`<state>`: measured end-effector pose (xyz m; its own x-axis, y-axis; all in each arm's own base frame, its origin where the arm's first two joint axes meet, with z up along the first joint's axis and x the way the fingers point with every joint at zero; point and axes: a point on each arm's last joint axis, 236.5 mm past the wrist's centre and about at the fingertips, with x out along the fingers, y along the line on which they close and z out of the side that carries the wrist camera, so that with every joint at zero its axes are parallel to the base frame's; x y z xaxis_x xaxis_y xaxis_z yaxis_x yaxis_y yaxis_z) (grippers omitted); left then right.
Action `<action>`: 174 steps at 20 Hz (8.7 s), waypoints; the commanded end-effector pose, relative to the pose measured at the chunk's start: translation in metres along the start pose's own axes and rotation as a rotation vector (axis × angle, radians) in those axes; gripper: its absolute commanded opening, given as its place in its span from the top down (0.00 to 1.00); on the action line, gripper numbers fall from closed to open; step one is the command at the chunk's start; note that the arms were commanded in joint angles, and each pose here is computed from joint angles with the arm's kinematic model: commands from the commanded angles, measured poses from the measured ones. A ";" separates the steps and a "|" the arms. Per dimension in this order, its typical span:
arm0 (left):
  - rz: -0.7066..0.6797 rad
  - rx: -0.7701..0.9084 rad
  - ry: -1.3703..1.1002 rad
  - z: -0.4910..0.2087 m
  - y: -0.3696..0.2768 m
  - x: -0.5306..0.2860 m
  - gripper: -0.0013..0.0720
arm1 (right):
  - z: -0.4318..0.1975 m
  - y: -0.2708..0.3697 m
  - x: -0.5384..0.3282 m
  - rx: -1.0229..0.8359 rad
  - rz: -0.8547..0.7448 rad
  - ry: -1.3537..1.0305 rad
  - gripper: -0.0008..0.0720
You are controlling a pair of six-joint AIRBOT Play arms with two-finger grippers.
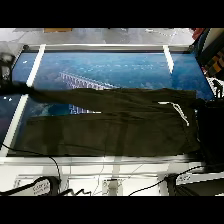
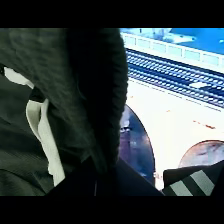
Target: Fold the clothes and pants, and hang the long-sleeved shirts on hangers.
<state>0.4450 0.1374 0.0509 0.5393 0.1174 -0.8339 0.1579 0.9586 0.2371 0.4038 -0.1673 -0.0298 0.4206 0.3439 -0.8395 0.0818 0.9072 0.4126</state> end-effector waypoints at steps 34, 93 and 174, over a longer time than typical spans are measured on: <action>0.113 -0.133 0.234 -0.104 0.031 0.091 0.96 | 0.096 -0.001 0.021 0.012 -0.275 -0.317 0.94; -0.154 -0.700 0.335 -0.138 0.016 -0.031 0.33 | -0.094 0.003 -0.007 0.620 -0.164 -0.304 0.94; -0.046 -0.985 -0.272 0.049 0.043 0.072 0.56 | 0.051 -0.032 0.011 0.599 -0.272 -0.532 0.61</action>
<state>0.5304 0.1723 0.0262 0.7385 0.1217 -0.6632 -0.4945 0.7665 -0.4100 0.4536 -0.2087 -0.0223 0.6911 -0.1840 -0.6989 0.6374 0.6111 0.4693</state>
